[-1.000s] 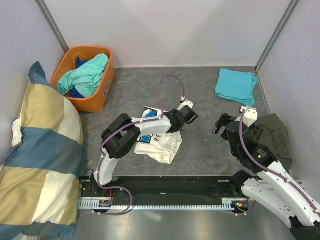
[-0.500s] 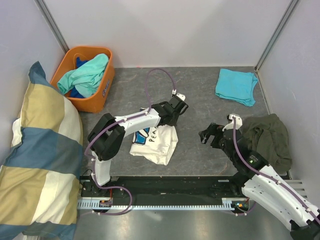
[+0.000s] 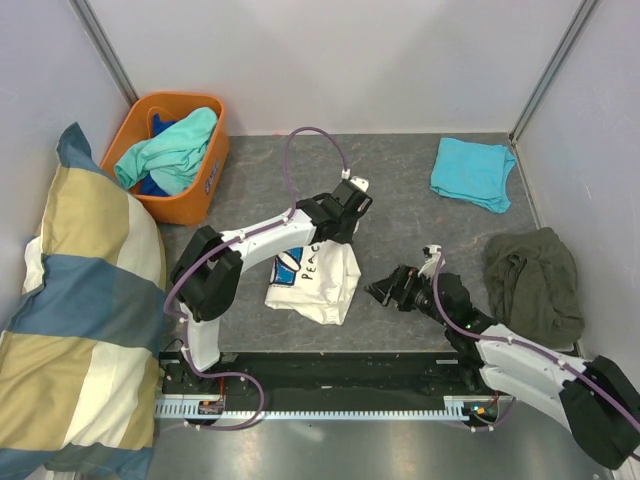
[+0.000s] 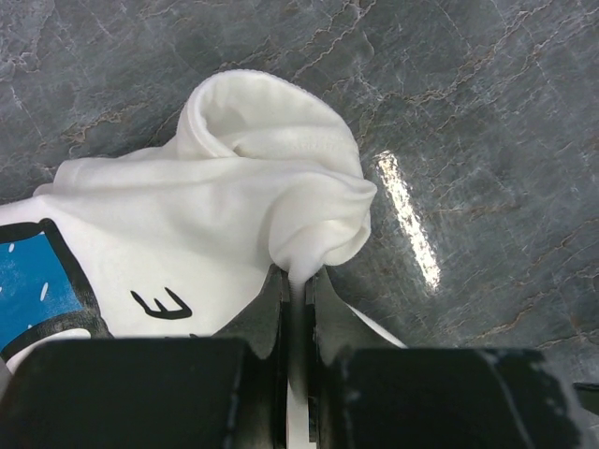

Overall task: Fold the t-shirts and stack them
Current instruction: Neatly place the folded tshirt to the corner

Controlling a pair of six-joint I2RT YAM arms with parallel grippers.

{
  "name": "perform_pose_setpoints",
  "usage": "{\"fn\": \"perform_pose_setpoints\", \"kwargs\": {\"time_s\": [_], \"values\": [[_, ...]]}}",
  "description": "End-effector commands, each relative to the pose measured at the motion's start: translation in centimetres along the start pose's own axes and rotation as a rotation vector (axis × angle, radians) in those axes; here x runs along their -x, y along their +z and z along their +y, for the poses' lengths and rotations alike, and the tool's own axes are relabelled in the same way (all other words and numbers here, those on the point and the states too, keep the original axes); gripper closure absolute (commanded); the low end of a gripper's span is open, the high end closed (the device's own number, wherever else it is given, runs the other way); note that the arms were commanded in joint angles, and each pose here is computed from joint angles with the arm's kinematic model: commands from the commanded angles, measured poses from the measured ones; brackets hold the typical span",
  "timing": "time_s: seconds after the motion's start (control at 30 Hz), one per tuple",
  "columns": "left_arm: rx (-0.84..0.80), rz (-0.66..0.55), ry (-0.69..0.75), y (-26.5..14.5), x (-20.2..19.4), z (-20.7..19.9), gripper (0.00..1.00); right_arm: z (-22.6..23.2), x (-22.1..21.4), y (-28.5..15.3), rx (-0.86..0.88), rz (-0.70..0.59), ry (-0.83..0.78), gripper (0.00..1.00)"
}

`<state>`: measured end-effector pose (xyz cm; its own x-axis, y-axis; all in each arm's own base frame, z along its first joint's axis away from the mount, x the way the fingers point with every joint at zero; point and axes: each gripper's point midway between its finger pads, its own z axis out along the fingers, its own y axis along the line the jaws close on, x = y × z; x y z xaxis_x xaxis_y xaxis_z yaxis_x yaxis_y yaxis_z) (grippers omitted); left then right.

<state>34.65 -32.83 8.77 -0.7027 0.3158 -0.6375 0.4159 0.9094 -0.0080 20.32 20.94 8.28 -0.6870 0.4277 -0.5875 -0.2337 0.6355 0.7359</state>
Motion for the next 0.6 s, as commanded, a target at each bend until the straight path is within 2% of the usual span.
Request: {"fn": "perform_pose_setpoints", "kwargs": {"time_s": [0.0, 0.23, 0.57], "values": [[-0.056, -0.119, 0.001, -2.7, 4.6, -0.6, 0.98, 5.5, 2.3, -0.1, 0.285, -0.102, 0.029, 0.02], [-0.062, -0.131, -0.002, -3.4, 5.2, -0.3, 0.98, 6.9, 3.3, 1.9, 0.356, -0.129, 0.016, 0.02], [-0.07, -0.142, -0.009, -4.5, 5.5, 0.2, 0.98, 7.6, 3.1, 5.9, 0.431, -0.089, 0.042, 0.02]]}}
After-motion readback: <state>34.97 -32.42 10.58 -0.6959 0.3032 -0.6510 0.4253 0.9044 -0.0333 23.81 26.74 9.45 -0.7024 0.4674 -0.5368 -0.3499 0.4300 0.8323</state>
